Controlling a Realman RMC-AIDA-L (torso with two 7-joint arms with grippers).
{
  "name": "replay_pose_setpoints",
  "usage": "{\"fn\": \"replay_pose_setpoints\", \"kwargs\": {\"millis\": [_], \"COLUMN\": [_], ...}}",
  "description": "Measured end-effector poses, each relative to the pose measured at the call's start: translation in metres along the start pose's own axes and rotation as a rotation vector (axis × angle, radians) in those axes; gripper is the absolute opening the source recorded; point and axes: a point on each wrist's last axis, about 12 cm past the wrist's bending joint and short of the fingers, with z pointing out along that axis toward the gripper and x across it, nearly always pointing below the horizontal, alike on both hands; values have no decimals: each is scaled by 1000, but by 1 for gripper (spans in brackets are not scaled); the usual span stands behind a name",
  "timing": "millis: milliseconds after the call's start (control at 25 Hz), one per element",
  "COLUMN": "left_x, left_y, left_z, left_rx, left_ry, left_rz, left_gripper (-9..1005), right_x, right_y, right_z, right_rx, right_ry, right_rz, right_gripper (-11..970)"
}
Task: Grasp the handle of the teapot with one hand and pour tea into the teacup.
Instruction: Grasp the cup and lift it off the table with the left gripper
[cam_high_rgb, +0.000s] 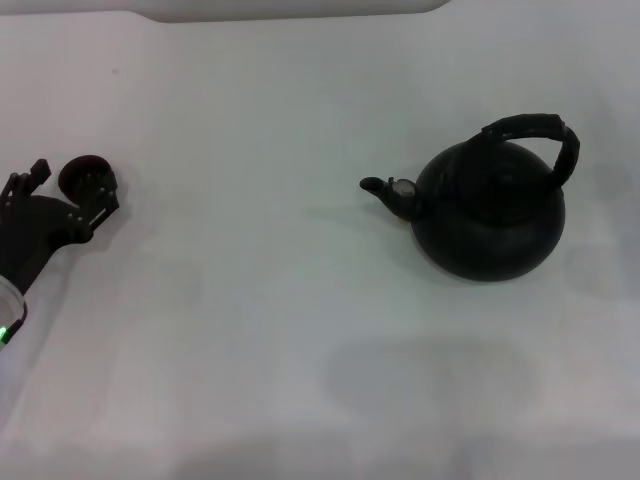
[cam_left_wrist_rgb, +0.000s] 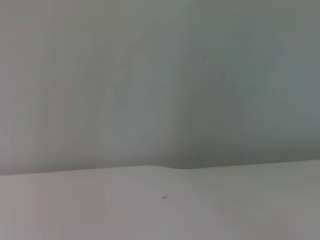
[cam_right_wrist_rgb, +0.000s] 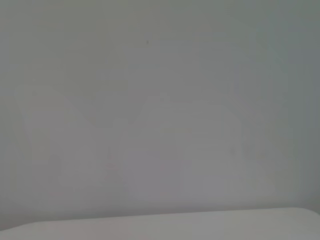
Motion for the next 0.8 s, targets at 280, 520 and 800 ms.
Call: {"fn": "replay_pose_setpoints", "kwargs": {"millis": [280, 520, 800], "left_x": [1, 1, 2], "left_y": [1, 2, 2], "left_z": [0, 2, 6], "left_rx": [-3, -5, -6], "left_ry": [10, 23, 49], "left_rz": [4, 7, 13], "left_gripper": [890, 889, 889], "right_x": [0, 0, 0], "right_y": [0, 0, 0], "right_z": [0, 0, -1], "right_rx": [-1, -1, -1], "right_ry": [0, 1, 0], "right_rz": [0, 2, 3], "right_gripper": [869, 869, 869]}}
